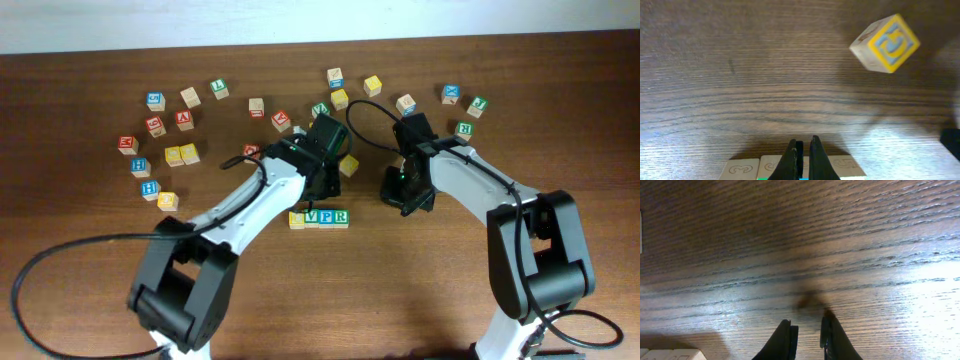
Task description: Spell out CVPR
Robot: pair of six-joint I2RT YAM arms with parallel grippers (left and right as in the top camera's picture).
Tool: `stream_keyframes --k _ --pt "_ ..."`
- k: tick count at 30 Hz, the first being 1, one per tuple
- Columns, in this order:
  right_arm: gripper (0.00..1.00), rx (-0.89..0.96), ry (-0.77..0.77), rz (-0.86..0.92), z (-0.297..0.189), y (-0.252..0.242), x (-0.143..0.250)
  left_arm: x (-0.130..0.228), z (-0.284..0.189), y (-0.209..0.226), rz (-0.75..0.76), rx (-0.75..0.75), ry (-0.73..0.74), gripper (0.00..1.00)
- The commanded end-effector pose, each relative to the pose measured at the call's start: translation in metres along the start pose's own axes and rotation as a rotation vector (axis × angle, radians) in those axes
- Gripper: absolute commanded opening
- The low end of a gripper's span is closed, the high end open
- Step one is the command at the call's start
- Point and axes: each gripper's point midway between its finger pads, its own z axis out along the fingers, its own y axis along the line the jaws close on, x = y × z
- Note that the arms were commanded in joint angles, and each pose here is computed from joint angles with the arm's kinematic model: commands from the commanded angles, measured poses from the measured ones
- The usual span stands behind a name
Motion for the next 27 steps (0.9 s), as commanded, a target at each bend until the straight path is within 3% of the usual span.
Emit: stream_keyframes --k 1,8,27 --pt "0.12 0.025 0.000 -0.005 0.002 -0.006 -0.001 0.005 0.008 0.004 0.017 -0.033 0.024 0.00" --pt "0.12 0.027 0.003 -0.004 0.002 -0.006 0.000 0.020 0.011 0.022 0.026 -0.114 0.076 0.00" --pt "0.11 0.026 0.003 -0.004 0.002 -0.006 0.000 0.024 0.016 0.021 0.025 -0.101 0.092 0.00"
